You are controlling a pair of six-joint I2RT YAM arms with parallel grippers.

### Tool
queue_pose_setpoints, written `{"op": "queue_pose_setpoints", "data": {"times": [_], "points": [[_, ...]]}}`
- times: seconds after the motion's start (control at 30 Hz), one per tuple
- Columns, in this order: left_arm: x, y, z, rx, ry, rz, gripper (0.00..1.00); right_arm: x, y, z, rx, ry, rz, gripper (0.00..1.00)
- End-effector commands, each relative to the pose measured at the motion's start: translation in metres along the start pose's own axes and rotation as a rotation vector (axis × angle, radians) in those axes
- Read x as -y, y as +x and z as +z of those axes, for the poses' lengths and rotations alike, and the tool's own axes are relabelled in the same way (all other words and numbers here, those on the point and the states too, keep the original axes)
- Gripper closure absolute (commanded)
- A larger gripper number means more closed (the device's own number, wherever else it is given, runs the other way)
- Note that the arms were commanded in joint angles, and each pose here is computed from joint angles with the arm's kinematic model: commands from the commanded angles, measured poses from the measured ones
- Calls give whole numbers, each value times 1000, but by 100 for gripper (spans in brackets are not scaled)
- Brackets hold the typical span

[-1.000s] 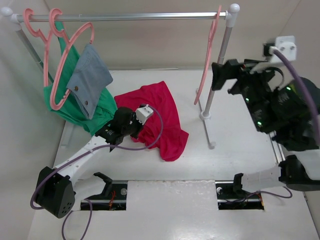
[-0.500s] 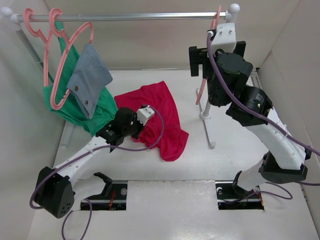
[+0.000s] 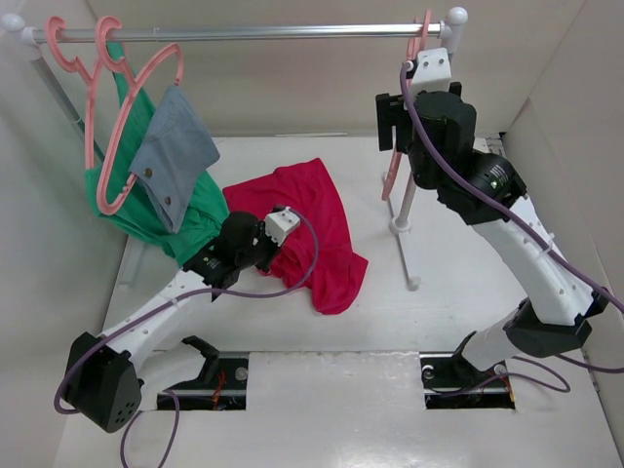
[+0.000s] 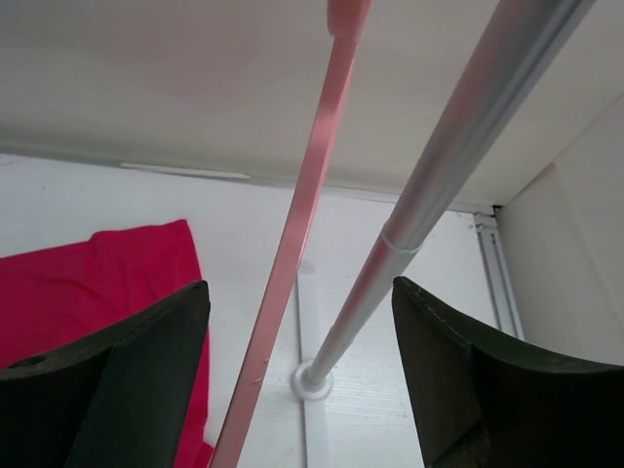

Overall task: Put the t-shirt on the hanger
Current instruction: Grab a hanger with the right arm

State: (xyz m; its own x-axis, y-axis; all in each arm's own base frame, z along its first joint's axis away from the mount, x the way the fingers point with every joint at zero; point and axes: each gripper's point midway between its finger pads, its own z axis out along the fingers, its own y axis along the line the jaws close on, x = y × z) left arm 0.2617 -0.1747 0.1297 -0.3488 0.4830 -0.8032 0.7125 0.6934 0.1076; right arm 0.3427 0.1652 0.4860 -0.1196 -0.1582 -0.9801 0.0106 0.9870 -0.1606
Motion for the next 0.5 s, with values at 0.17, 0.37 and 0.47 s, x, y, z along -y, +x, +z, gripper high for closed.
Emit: {"op": "queue_pose_setpoints", "data": {"times": [0.17, 0.37, 0.47], "points": [[2, -14, -4, 71, 3, 20, 100, 2, 6, -1, -15, -105, 64, 44], [3, -10, -4, 62, 6, 9, 100, -1, 14, 0, -40, -122, 67, 87], [3, -10, -4, 62, 6, 9, 100, -3, 12, -2, -39, -142, 69, 100]]}}
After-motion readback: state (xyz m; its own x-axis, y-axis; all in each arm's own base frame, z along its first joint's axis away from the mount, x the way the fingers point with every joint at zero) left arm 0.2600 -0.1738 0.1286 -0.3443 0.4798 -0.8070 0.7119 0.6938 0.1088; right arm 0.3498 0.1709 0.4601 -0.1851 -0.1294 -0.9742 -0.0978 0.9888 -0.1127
